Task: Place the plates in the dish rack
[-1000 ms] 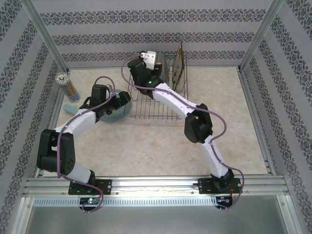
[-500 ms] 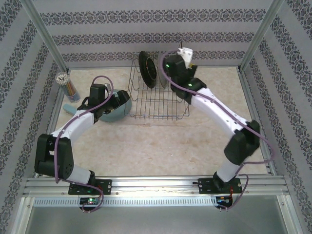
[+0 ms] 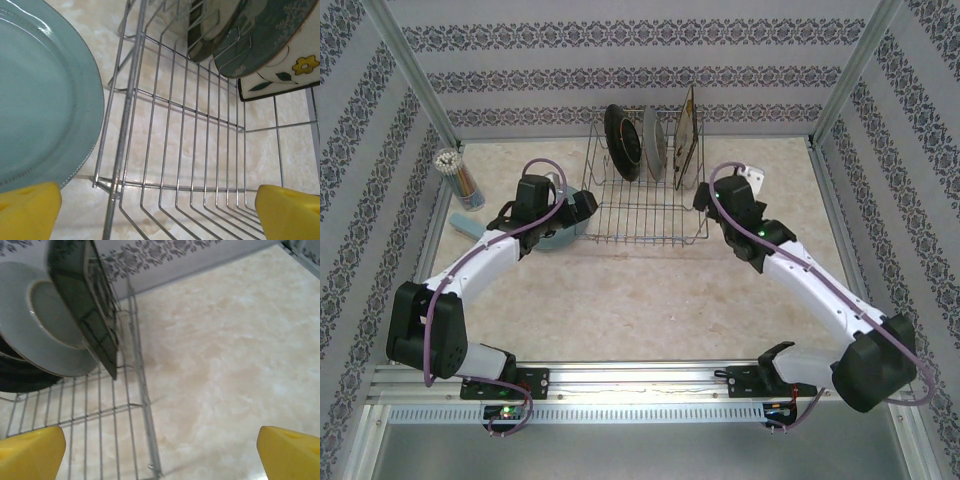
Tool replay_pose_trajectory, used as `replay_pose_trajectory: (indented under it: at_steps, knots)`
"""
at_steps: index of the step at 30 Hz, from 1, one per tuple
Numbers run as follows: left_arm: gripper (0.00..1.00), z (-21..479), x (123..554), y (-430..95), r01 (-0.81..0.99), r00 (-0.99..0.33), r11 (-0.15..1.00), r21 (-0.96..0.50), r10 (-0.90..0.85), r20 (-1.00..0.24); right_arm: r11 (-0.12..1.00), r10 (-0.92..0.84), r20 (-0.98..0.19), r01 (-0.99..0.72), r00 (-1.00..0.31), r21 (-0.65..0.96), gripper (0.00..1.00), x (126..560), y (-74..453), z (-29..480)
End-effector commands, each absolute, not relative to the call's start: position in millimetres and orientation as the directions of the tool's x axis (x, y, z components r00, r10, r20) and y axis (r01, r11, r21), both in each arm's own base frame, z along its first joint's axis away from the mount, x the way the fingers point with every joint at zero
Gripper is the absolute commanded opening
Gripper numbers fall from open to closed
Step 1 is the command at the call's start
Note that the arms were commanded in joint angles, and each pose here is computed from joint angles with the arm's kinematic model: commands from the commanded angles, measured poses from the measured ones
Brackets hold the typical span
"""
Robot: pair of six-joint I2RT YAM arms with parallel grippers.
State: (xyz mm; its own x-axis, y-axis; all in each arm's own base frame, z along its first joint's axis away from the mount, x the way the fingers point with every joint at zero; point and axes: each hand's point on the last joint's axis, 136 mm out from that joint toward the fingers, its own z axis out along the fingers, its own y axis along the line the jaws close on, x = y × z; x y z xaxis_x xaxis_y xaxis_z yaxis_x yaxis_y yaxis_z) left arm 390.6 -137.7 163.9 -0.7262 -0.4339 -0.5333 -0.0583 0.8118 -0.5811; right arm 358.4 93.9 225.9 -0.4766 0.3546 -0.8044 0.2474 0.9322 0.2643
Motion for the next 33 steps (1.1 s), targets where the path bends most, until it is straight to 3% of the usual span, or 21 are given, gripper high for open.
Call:
replay_pose_trajectory:
  at_steps: [1,14,33]
  knots:
    - [1.00,169.7,391.1,-142.5,-0.038,-0.723,0.834,-0.551,-0.404,-0.561,0.912,0.404,-0.784,0.267,-0.471,0.310,0.98,344.9,86.0,220.3]
    - [1.00,160.2,384.7,-169.4,-0.017,-0.746,0.835,-0.550,-0.377,-0.549,0.902,0.427,-0.762,0.288,-0.487,0.321,0.98,320.2,73.2,207.4]
    - [1.00,159.2,365.8,-204.9,-0.010,-0.764,0.811,-0.585,-0.383,-0.519,0.920,0.392,-0.740,0.223,-0.546,0.323,0.98,316.9,88.0,210.7]
